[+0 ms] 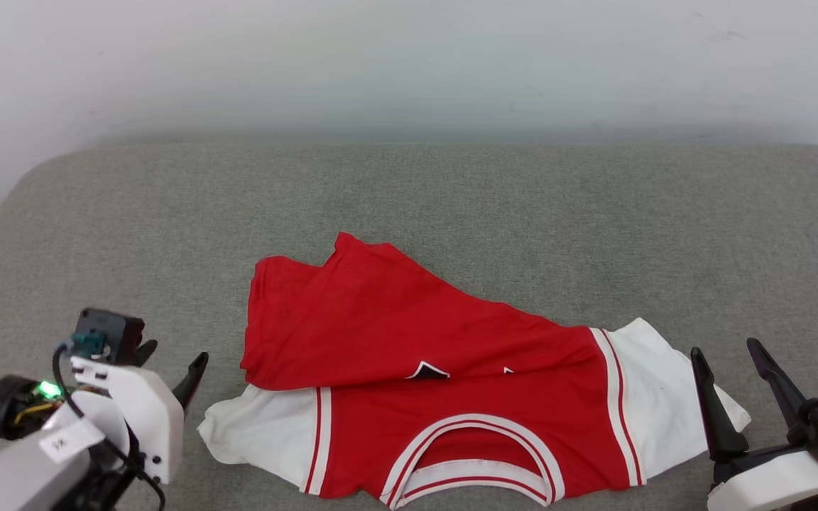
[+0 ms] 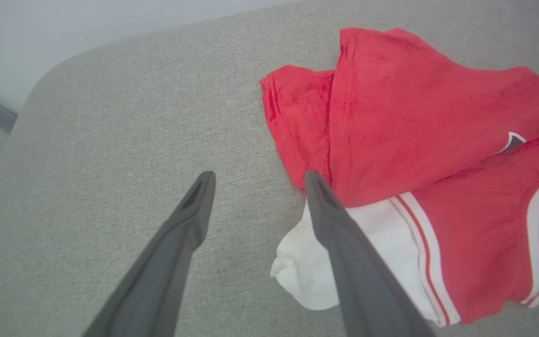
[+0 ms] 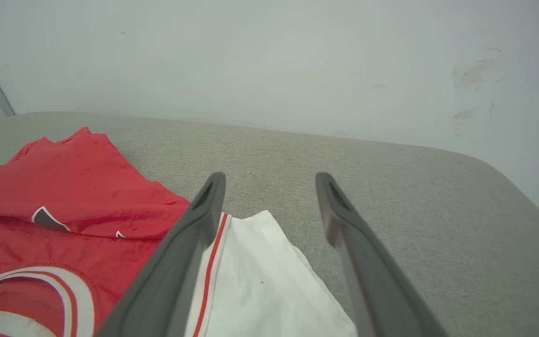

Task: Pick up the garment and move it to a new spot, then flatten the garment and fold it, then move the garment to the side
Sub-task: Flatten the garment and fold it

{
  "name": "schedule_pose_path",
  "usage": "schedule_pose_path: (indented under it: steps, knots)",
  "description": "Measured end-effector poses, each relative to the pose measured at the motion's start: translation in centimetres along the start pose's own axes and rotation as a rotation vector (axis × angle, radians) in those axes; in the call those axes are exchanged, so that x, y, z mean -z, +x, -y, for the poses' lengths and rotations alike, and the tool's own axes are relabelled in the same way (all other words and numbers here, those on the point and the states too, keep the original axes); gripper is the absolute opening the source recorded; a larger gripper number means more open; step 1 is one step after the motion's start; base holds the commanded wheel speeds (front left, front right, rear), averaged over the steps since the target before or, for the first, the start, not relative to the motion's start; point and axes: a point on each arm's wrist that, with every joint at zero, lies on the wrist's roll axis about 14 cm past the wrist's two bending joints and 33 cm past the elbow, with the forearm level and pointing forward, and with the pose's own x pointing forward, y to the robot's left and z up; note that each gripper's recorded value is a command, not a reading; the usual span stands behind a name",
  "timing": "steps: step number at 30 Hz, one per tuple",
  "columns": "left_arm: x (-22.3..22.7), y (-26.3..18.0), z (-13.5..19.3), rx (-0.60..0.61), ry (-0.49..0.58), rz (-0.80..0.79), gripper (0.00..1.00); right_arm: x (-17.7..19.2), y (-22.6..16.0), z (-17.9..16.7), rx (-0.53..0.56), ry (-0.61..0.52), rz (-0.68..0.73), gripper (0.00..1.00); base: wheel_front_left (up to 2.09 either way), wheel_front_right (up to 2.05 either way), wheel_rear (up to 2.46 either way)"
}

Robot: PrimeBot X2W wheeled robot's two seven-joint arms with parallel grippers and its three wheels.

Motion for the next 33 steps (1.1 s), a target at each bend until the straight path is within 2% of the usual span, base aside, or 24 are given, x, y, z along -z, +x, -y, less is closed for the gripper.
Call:
schedule_pose_path:
  steps: [10,19,29,30,31,32,33]
  knots:
    - [0.8,0.1,1.8,0.154,0.108,-0.28,1.0,0.4,0.1,0.5,0.008,-0.007,-0.014,1.0,0.0,0.0,0.0]
    - [5.6,1.1,2.4,0.209,0.177,-0.511,1.0,1.4,0.4,1.2,0.026,-0.008,-0.05,1.0,0.0,0.0,0.0]
    - [10.6,2.6,3.2,0.246,0.177,-0.674,1.0,2.8,0.7,2.2,0.047,-0.015,-0.095,1.0,0.0,0.0,0.0]
    - [10.9,2.6,3.2,0.248,0.178,-0.683,0.69,2.9,0.6,2.3,0.05,-0.015,-0.097,1.0,0.0,0.0,0.0]
    - [10.9,2.6,3.3,0.252,0.177,-0.684,0.16,2.8,0.6,2.4,0.051,-0.015,-0.097,1.0,0.0,0.0,0.0]
    - [10.9,2.6,3.3,0.252,0.177,-0.684,0.0,2.8,0.6,2.4,0.051,-0.015,-0.097,1.0,0.0,0.0,0.0]
    - [11.0,2.5,3.4,0.256,0.171,-0.677,0.0,2.7,0.5,2.6,0.054,-0.019,-0.096,1.0,0.0,0.0,0.0]
